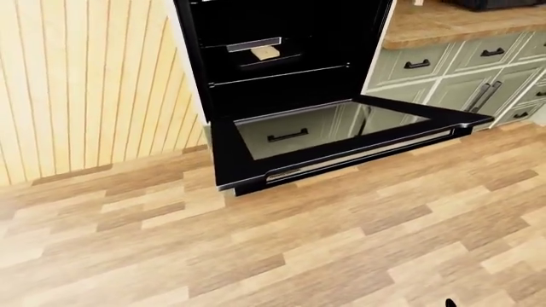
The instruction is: Close the oven door.
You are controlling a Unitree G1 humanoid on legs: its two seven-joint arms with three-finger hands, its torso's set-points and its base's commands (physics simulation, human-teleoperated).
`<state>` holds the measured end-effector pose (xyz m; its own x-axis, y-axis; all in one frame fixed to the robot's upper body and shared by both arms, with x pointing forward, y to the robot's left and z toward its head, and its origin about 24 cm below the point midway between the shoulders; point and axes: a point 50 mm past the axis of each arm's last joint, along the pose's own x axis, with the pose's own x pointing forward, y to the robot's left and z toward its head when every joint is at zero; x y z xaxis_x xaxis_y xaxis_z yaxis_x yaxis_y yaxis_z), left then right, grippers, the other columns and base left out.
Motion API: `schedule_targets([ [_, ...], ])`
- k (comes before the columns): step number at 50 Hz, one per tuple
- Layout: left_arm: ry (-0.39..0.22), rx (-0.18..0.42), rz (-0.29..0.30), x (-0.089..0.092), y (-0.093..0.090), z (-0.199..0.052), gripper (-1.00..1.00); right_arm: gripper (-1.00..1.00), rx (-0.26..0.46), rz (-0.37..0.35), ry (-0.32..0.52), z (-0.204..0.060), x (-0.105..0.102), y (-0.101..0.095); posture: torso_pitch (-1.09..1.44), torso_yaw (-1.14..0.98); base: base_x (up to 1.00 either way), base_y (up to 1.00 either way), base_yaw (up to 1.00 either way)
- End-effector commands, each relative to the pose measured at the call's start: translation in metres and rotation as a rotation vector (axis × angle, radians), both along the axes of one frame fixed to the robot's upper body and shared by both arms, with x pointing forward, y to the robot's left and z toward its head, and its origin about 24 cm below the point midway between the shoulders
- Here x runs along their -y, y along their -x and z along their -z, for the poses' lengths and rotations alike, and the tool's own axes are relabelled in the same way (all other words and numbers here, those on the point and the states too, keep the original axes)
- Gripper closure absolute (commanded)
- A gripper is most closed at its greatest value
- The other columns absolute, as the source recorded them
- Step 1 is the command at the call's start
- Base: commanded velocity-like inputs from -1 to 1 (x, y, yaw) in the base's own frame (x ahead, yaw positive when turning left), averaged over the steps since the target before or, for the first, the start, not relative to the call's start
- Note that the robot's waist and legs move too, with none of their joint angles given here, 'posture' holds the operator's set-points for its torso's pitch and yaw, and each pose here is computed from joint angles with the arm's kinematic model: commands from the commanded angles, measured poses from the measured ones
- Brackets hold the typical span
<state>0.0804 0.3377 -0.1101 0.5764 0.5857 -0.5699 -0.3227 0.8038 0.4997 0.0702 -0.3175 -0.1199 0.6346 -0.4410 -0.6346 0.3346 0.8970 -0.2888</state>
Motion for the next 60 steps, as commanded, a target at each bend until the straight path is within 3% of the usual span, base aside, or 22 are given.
schedule_targets([
  [1, -0.065, 0.053, -0.015, -0.0162, -0.0057, -0.0131, -1.00, -1.00, 0.035, -0.009, 0.025, -0.0051, 0.0047, -0.0053, 0.00, 0.00, 0.00, 0.38, 0.00],
  [60, -0.065, 0.053, -0.018, -0.0160, -0.0057, -0.0129, -1.00, -1.00, 0.017, -0.033, 0.006, -0.0025, 0.0009, -0.0045, 0.00, 0.00, 0.00, 0.32, 0.00],
])
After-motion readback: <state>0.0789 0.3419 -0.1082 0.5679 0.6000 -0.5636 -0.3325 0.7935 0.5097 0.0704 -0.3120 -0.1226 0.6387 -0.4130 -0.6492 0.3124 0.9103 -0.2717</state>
